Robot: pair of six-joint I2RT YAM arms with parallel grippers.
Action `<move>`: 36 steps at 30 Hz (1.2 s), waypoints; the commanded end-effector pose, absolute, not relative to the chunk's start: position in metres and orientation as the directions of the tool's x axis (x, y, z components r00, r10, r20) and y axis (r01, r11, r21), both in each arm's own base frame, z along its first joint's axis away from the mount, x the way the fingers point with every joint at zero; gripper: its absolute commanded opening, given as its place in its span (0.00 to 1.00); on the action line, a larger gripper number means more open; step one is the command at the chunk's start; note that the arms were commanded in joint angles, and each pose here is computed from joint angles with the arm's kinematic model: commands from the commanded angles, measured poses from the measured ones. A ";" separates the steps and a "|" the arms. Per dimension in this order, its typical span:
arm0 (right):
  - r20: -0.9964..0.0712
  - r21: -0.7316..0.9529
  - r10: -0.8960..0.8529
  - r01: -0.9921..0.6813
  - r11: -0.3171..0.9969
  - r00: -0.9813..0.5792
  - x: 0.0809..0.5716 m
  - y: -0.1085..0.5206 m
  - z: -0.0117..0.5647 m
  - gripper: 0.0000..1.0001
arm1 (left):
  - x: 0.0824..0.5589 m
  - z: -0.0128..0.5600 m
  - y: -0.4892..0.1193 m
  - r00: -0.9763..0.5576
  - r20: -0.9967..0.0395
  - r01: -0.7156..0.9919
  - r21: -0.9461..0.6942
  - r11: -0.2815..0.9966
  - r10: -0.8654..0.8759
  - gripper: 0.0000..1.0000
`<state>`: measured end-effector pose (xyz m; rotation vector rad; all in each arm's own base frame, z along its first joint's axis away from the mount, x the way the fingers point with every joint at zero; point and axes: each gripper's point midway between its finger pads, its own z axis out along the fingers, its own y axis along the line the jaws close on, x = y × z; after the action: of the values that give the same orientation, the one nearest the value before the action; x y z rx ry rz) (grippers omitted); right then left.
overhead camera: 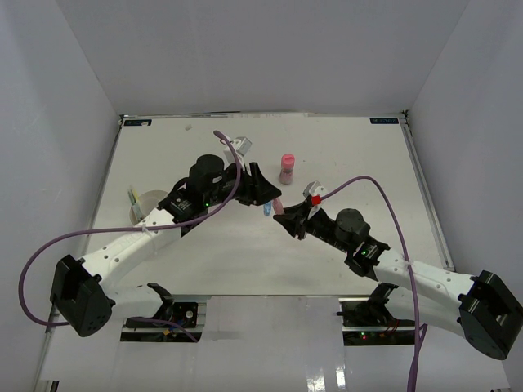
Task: Sort the stationery into containers
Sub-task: Close the pen cap on the pen.
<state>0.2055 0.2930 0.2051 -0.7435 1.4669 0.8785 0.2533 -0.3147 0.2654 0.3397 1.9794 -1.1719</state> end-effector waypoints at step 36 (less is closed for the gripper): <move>-0.994 0.013 -0.078 -0.809 0.587 -0.072 0.220 0.280 0.220 0.52 | 0.241 0.229 -0.322 -0.747 -0.598 0.455 -0.779 0.432 -0.291 0.10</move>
<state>0.2102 0.2750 0.1700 -0.8332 1.6631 0.7123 0.2479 -0.3192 0.2257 0.1437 2.0134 -1.3131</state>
